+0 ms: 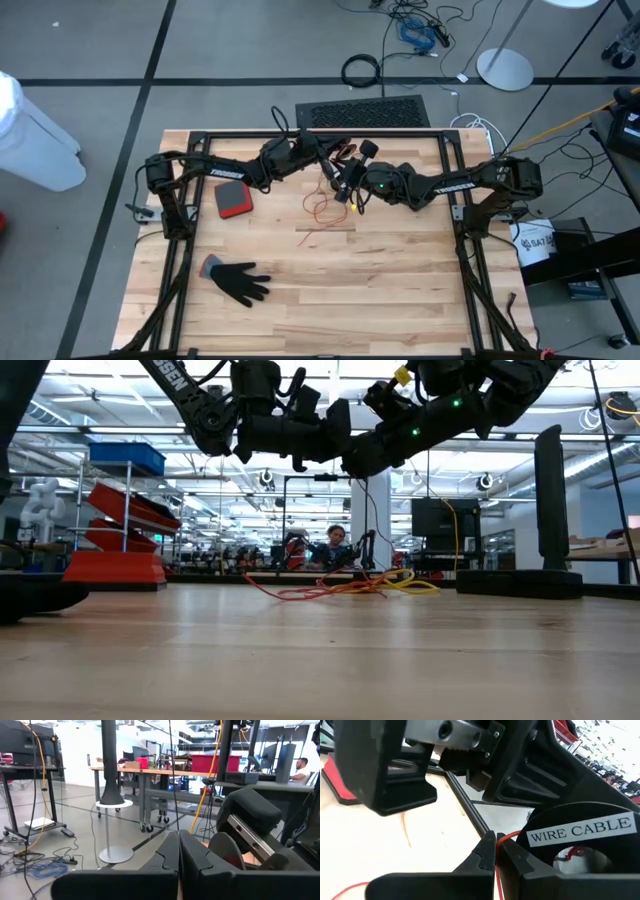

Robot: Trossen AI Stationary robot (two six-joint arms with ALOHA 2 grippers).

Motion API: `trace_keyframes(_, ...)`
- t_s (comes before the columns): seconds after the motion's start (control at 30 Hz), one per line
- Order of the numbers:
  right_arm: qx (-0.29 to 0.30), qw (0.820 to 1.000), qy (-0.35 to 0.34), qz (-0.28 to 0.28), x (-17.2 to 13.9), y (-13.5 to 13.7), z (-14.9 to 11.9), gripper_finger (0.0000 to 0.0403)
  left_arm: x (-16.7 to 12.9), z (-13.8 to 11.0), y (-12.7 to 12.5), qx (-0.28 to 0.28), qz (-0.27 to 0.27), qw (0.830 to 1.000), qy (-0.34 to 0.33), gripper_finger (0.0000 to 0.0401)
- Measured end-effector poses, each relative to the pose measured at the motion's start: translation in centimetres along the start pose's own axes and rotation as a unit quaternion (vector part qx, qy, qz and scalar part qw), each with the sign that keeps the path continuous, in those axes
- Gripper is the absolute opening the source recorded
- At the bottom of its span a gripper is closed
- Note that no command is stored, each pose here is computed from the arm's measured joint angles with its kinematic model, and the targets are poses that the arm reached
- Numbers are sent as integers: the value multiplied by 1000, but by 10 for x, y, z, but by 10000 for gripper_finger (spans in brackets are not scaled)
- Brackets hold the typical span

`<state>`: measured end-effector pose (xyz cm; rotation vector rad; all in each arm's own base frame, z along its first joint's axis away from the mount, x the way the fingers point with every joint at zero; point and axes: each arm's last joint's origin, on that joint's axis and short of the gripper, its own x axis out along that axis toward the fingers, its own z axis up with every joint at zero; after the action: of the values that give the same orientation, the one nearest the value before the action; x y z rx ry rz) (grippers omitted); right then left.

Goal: Coil cords
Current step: Coil the red wire into the spool

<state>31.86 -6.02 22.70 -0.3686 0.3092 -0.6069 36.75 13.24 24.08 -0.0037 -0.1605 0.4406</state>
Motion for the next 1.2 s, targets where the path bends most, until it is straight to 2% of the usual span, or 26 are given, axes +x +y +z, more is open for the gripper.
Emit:
trace_keyframes(0.5,18,999,8,37,0,3,-4,26,1,5,11,-38,17,999,-23,0)
trace_keyframes(0.83,-3,999,45,28,1,1,-12,18,1,3,11,-50,-10,999,-12,0)
trace_keyframes(1.03,-12,997,71,35,2,-2,-25,18,2,0,23,-57,-17,998,6,0)
trace_keyframes(1.2,10,997,67,33,-2,-5,-46,18,2,-1,31,-58,-21,998,13,0)
